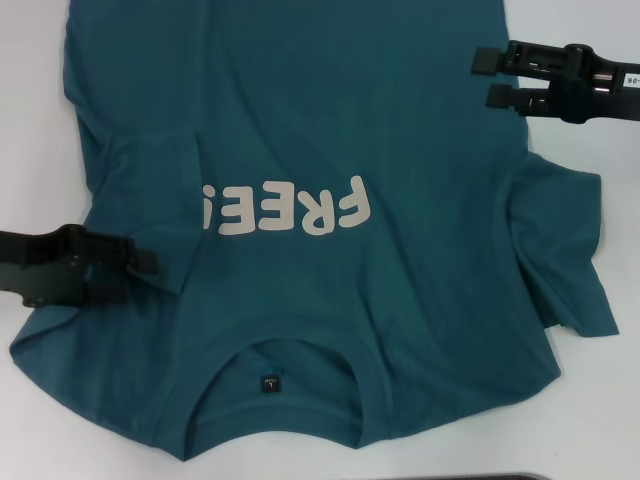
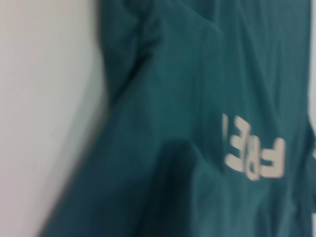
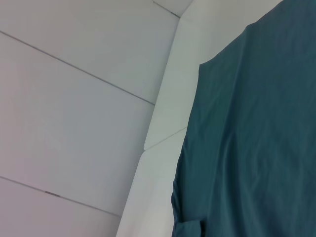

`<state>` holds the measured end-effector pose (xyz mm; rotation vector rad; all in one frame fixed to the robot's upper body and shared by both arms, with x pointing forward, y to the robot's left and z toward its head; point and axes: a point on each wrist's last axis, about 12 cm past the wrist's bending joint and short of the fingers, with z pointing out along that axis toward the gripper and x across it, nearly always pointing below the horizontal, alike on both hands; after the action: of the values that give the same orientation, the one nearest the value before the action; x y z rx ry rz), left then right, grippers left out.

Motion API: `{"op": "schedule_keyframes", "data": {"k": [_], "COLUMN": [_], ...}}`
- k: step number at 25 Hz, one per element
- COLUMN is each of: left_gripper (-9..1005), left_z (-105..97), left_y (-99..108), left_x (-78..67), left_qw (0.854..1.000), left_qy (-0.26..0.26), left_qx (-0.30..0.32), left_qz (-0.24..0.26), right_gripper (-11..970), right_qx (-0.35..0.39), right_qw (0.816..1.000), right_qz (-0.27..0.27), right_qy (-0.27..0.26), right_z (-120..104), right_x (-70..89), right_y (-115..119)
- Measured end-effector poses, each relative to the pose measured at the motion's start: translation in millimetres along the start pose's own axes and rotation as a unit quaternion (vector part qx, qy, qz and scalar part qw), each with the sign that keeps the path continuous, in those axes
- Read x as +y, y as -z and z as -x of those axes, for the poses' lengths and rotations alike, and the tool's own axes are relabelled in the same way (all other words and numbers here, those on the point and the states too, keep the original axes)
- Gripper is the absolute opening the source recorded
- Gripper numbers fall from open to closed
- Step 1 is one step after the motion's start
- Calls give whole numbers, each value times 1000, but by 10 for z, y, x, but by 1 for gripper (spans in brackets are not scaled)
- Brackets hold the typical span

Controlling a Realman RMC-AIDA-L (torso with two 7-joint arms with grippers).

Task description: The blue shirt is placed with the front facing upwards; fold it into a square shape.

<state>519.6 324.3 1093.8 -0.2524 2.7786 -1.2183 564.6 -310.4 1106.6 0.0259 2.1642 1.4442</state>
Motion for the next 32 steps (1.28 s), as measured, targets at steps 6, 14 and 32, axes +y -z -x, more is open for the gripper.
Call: {"op": "schedule_keyframes", "data": {"k": [6, 14, 32], "left_gripper": [657, 657, 657], "left_z": [60, 111, -63], "left_y": [-98, -221, -32], "left_x": [-22, -134, -374], "left_qw": [1000, 999, 986], "left_qy": [-1, -18, -63], "left_qx": [-8, -4, 80], "left_qz": [26, 32, -130], "right_gripper": [797, 795, 791], "right_qx": [-1, -5, -12], "right_qw": [1000, 1000, 1000], "right_qz": [0, 0, -2], "right_qy": [-1, -2, -3], "right_z": [0, 3, 9], "right_x": [-2, -6, -16], "right_y": [4, 17, 37]}}
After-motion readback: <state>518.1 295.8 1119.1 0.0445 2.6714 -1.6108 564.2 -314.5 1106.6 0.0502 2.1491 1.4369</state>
